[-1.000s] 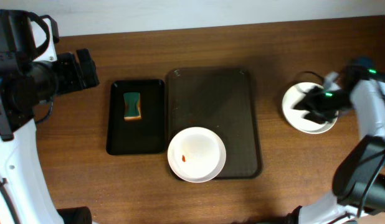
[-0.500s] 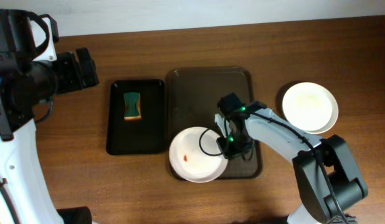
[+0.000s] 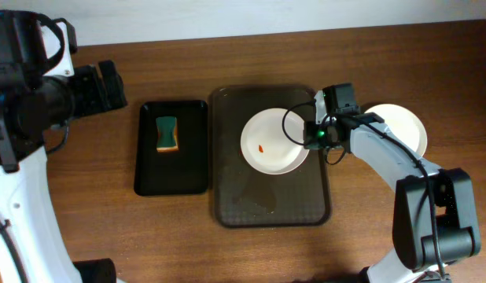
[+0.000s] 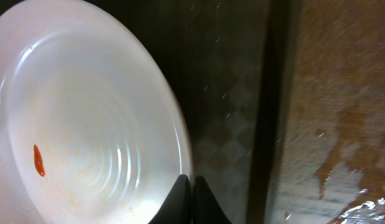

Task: Clean dirty plates on tray and stack at the side
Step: 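Drag the last plate up the tray with the right gripper, then grasp the sponge from the black tray with the left gripper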

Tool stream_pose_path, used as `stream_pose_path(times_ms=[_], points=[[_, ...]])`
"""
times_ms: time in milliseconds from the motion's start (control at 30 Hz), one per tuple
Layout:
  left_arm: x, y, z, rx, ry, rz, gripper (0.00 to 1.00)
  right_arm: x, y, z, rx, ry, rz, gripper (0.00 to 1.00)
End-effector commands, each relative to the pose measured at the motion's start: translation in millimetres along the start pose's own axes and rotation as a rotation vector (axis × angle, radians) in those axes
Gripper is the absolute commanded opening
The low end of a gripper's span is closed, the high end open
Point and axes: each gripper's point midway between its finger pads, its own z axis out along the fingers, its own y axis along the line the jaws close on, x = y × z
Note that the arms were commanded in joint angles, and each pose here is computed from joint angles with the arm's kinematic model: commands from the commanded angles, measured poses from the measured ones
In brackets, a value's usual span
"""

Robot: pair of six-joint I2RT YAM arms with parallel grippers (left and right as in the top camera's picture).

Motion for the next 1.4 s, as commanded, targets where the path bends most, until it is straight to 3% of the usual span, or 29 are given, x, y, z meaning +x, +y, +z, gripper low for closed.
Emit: stream_pose_path(times_ms=[0, 33, 67, 167, 267, 400, 467, 567, 633, 800, 900, 1000, 1033, 1067, 1100, 1133, 1267, 1367], points=[[4, -1, 28, 0.008, 0.083, 0.01, 1.0, 13, 14, -4, -0.02, 0.059, 0.128, 0.22], [6, -1, 33, 0.005, 0.1, 0.009, 1.0, 19, 13, -4, -0.013, 0.085, 0.149, 0.33], [7, 0, 41, 0.001, 0.123, 0.008, 1.0, 20, 11, -4, -0.003, 0.088, 0.135, 0.36], [12, 1, 64, -0.008, 0.191, 0.015, 1.0, 3, -2, -5, 0.025, 0.021, 0.019, 0.34], [25, 6, 102, -0.029, 0.306, 0.03, 0.93, 4, -2, -6, 0.0, 0.028, 0.001, 0.3], [59, 22, 193, -0.095, 0.466, 0.035, 0.84, 8, 13, -7, -0.09, 0.042, -0.119, 0.3], [98, 26, 249, -0.081, 0.552, 0.027, 0.72, 12, 16, -7, -0.104, 0.059, -0.128, 0.3], [137, 9, 296, 0.029, 0.575, 0.105, 0.57, 13, 15, -7, -0.103, 0.063, -0.127, 0.3], [156, 8, 320, -0.004, 0.554, 0.148, 0.54, 13, 15, -7, -0.103, 0.065, -0.126, 0.31], [188, -8, 360, 0.008, 0.467, 0.178, 0.37, 13, 15, -7, -0.103, 0.065, -0.125, 0.31], [198, -10, 364, -0.001, 0.48, 0.185, 0.0, 13, 15, -7, -0.104, 0.065, -0.125, 0.31], [183, -12, 343, -0.02, 0.489, 0.116, 0.0, 14, 15, -7, -0.103, 0.068, -0.124, 0.31], [168, -15, 329, -0.017, 0.473, 0.113, 0.11, 14, 15, -7, -0.103, 0.069, -0.124, 0.31], [152, -19, 313, -0.013, 0.453, 0.113, 0.39, 14, 15, -7, -0.103, 0.068, -0.124, 0.31], [148, -20, 307, -0.011, 0.443, 0.115, 0.51, 14, 15, -7, -0.103, 0.068, -0.124, 0.31], [148, -20, 306, -0.012, 0.446, 0.117, 0.56, 14, 15, -7, -0.103, 0.068, -0.124, 0.32], [161, -18, 323, -0.013, 0.455, 0.116, 0.57, 14, 15, -7, -0.103, 0.068, -0.124, 0.38], [186, -13, 343, -0.022, 0.507, 0.115, 0.49, 14, 15, -7, -0.103, 0.069, -0.117, 0.39]])
